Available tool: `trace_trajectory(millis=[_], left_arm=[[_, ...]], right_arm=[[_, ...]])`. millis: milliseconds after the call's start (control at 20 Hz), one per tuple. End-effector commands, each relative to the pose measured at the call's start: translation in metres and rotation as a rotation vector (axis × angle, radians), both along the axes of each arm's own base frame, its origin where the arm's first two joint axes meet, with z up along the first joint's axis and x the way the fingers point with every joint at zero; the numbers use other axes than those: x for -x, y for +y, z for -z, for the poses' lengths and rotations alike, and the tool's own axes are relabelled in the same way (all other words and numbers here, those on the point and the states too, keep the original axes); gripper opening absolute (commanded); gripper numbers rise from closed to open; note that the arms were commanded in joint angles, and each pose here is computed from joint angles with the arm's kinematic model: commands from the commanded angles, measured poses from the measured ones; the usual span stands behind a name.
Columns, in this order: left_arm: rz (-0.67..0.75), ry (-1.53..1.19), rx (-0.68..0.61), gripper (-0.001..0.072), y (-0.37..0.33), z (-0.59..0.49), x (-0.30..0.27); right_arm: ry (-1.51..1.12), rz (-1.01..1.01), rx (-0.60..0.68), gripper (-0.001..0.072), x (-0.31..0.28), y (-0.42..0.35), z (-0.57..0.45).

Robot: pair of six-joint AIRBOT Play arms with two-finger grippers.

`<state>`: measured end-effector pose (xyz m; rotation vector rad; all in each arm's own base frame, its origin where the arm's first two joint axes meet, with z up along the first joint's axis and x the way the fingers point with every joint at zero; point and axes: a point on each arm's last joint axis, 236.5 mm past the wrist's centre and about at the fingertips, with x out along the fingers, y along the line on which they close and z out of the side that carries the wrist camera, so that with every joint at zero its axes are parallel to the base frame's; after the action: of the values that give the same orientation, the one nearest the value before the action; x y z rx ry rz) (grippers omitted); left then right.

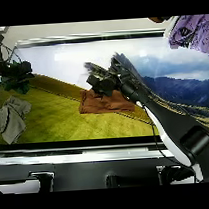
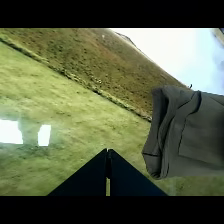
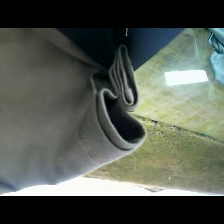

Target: Fold the clothes and pants, and hang the long-sleeved shirts on hangers.

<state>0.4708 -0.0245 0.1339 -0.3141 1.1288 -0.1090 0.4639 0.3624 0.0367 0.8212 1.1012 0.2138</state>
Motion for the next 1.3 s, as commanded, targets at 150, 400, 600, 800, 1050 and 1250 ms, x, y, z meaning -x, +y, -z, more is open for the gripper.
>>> trace_trajectory(millis=[150, 400, 600, 800, 1050, 1250], left_arm=[[0.002, -0.001, -0.002, 0.0020, 0.001, 0.000, 0.000], [0.009, -0.003, -0.005, 0.0020, 0.001, 0.000, 0.000], [0.008, -0.002, -0.005, 0.0020, 0.002, 0.000, 0.001], [0.000, 0.014, -0.005, 0.0020, 0.007, 0.001, 0.004], [-0.002, 0.026, -0.004, 0.0020, 0.009, 0.002, 0.006], [-0.003, 0.026, -0.004, 0.0020, 0.009, 0.002, 0.007]], right_arm=[[-0.015, -0.092, -0.024, 0.0435, 0.009, 0.029, 0.014], [-0.054, -0.150, 0.013, 0.0436, 0.009, -0.014, -0.029], [-0.037, -0.174, 0.163, 0.0455, -0.004, -0.143, -0.051], [0.100, -0.132, 0.169, 0.0474, 0.002, -0.274, -0.018], [0.173, -0.167, -0.076, 0.0471, 0.031, -0.298, 0.052], [0.193, -0.224, -0.142, 0.0444, 0.034, -0.273, 0.096]])
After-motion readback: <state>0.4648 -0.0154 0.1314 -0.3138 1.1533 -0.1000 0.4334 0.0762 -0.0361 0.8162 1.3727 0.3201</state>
